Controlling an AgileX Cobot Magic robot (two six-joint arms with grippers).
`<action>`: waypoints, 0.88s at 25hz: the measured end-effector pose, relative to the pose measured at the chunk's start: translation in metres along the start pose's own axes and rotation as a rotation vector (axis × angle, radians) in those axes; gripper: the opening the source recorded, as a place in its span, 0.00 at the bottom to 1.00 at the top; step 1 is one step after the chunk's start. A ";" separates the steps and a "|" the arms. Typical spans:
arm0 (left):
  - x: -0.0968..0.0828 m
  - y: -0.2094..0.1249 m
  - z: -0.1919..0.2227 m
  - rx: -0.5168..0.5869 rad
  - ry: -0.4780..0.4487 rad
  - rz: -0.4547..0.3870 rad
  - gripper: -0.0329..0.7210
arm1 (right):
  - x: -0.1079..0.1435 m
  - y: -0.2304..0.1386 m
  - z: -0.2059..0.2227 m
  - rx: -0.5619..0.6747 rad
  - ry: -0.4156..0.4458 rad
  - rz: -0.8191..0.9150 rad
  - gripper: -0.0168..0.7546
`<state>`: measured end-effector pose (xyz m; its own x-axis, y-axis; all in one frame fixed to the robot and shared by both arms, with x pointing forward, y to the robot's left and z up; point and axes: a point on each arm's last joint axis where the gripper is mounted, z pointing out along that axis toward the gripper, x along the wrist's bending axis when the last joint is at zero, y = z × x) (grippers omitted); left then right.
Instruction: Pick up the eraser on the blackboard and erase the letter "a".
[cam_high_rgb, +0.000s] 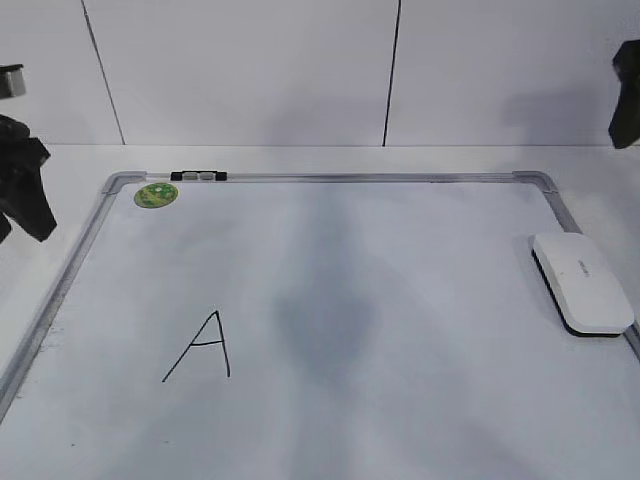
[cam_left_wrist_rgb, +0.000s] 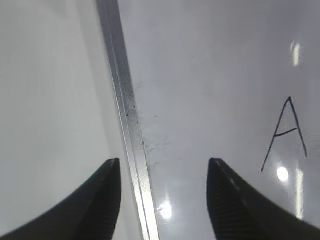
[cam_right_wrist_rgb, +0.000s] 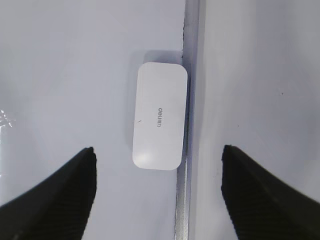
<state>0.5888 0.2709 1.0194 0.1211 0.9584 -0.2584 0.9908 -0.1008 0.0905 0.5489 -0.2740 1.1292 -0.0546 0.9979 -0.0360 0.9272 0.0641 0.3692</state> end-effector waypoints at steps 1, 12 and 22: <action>-0.003 -0.003 -0.009 -0.019 0.001 0.003 0.60 | 0.000 -0.002 -0.007 -0.019 0.000 0.000 0.82; -0.025 -0.071 -0.074 -0.171 0.042 0.006 0.54 | -0.003 -0.072 -0.053 -0.090 0.019 -0.007 0.80; -0.042 -0.175 -0.108 -0.345 0.059 0.056 0.54 | -0.006 -0.149 -0.073 -0.158 0.016 -0.006 0.79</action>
<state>0.4034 0.2769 1.1187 0.1607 0.9688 -0.1886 0.9026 -0.0669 0.4253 0.3838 -0.2881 1.1418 -0.0669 0.9975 -0.0237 0.8572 0.0696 0.5103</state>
